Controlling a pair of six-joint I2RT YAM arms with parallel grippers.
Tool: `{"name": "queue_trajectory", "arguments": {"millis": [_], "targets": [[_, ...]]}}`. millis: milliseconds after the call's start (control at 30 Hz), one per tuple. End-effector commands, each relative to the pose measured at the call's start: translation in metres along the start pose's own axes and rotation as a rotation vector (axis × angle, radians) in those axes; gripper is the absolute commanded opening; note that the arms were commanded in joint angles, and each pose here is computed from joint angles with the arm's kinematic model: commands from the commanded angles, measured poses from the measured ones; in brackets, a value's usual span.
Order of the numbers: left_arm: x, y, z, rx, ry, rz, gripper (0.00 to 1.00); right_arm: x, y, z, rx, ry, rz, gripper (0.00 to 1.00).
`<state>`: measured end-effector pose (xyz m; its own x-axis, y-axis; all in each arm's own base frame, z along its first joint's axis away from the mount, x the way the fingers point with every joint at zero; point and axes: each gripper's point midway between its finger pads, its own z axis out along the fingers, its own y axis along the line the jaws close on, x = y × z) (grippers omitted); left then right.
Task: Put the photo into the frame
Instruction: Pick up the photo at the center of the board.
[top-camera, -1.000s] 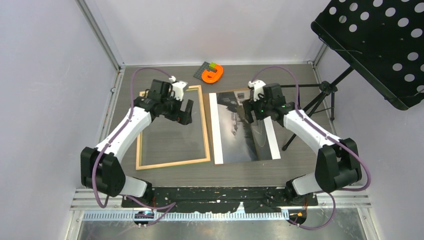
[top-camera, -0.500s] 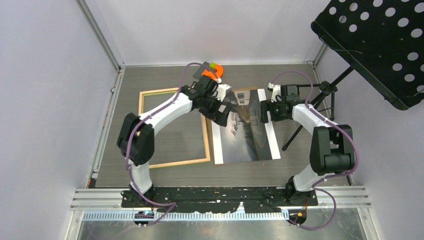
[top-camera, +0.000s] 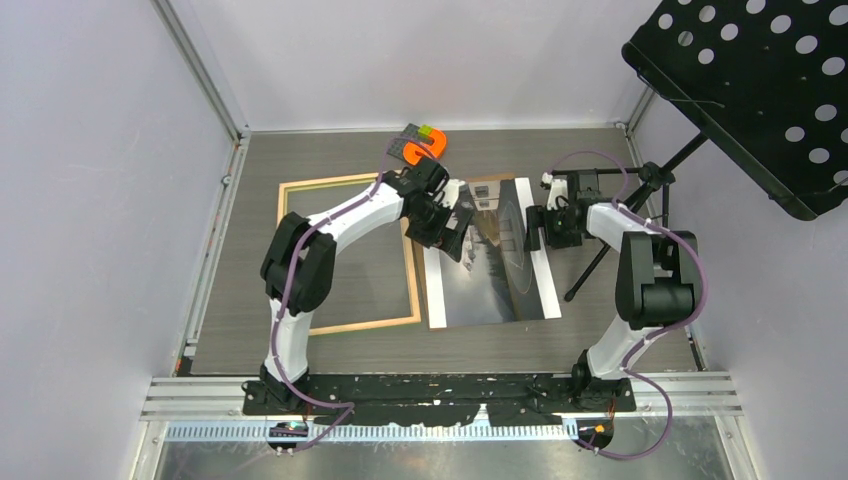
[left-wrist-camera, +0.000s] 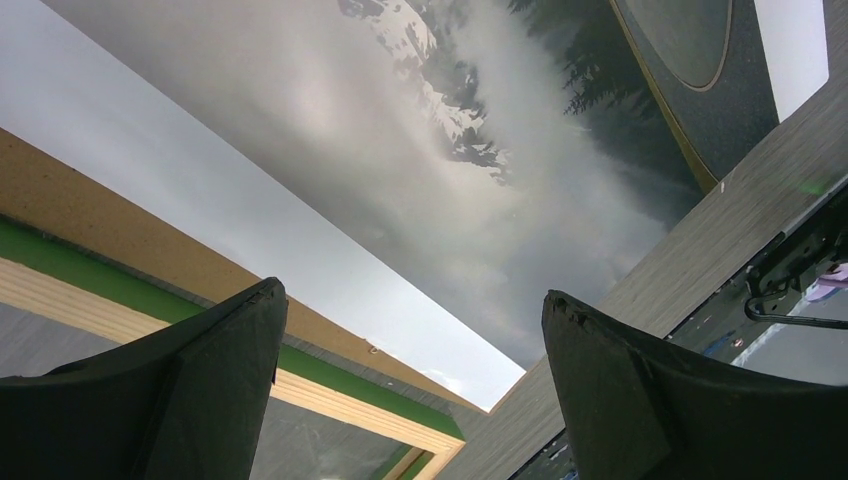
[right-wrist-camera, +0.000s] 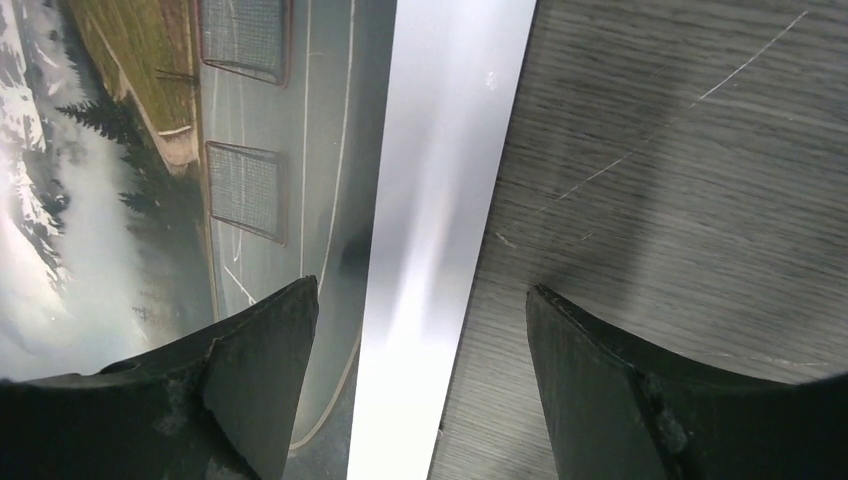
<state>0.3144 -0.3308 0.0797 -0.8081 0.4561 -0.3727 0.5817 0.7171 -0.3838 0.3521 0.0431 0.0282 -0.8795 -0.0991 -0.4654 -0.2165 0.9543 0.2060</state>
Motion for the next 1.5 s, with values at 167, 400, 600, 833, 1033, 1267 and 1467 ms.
{"name": "queue_trajectory", "arguments": {"millis": [167,400,600,833,1033,1267,1467], "targets": [[0.012,0.003,0.005,-0.040,0.018,-0.053,0.97,-0.013,0.002,0.003,-0.042,-0.020,-0.003,0.82],[0.017,0.004,0.010,-0.043,0.030,-0.066,0.97,-0.012,0.009,0.007,-0.087,-0.014,0.009,0.81],[0.016,0.005,0.012,-0.050,0.028,-0.066,0.97,-0.013,0.013,0.008,-0.111,-0.019,0.013,0.81],[0.023,0.005,0.022,-0.048,0.057,-0.074,0.97,-0.010,0.016,0.011,-0.136,-0.007,0.022,0.80],[0.028,0.001,0.031,-0.025,0.080,-0.078,0.97,-0.008,0.016,0.013,-0.151,-0.001,0.023,0.80],[0.032,-0.002,0.037,-0.002,0.094,-0.079,0.97,-0.004,0.019,0.015,-0.204,0.007,0.043,0.80],[0.034,-0.001,0.039,-0.001,0.096,-0.075,0.97,-0.008,0.019,0.007,-0.290,-0.025,0.091,0.77]]}}
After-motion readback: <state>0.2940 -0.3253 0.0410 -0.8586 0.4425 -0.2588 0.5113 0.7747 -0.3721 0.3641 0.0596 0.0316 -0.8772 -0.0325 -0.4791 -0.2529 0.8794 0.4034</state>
